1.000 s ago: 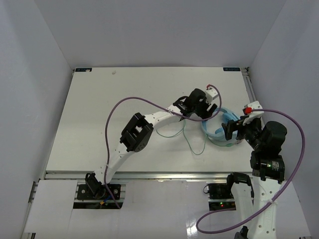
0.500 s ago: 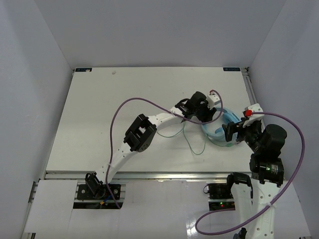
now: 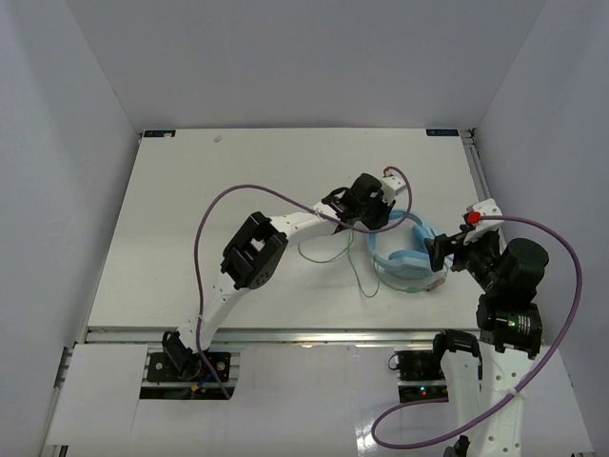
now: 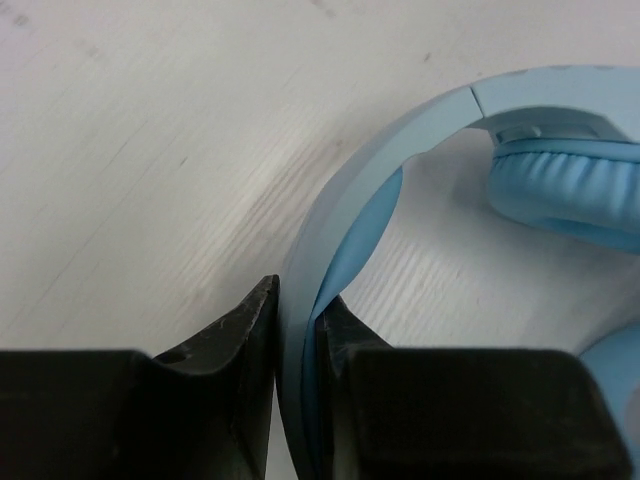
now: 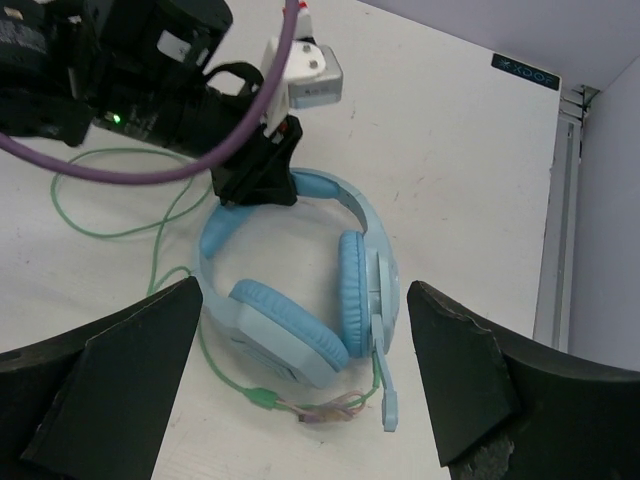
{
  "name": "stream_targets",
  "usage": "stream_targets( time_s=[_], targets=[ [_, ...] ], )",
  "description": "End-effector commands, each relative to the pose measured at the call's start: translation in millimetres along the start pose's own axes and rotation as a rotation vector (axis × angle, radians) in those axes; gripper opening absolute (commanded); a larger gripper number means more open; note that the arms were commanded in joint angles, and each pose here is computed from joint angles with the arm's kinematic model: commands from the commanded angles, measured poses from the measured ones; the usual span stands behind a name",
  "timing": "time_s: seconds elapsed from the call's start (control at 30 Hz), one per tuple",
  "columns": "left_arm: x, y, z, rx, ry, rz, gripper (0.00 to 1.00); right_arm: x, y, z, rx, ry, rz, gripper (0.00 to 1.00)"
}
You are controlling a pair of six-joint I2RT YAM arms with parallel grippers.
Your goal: Wrap the headphones
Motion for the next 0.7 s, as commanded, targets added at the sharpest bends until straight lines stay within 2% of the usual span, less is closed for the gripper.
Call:
stream_targets(
  time_s=[0.0, 0.17, 0.27, 0.3, 0.47, 0.53, 0.67],
  targets=[
    [-129, -121, 51, -0.162, -0.232, -0.284, 0.0, -2, -13, 9, -0.073, -0.1, -0.04, 0.9],
    [-254, -131, 99, -0.389, -0.453, -0.422, 0.0, 2, -25, 22, -0.049, -0.256, -0.025, 0.9],
    [-327, -130, 99, -0.429, -0.551, -0.517, 0.0, 10, -28, 22, 0.005, -0.308, 0.005, 0.9],
    [-326, -117, 101, -0.438, -0.585, -0.494, 0.0, 13, -29, 21, 0.022, -0.32, 0.012, 0.9],
    [-397, -86, 86, -0.488, -0.692, -0.574, 0.0, 29, -52, 23, 0.104, -0.446, -0.018, 0.9],
    [-411, -83, 81, -0.497, -0.694, -0.592, 0.0, 38, -54, 24, 0.163, -0.507, -0.014, 0.9],
    [-445, -89, 63, -0.504, -0.656, -0.624, 0.0, 62, -73, 27, 0.247, -0.68, -0.094, 0.9]
  ],
)
Point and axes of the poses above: each gripper's point midway between its finger pads, its own x axis out along the fingers, its own z axis along the line the jaws close on, y = z × x, the point moved 5 cm from there along -x, back along the fingers, and after that the axes turned 1 degree about x, right-handed, at the moved point
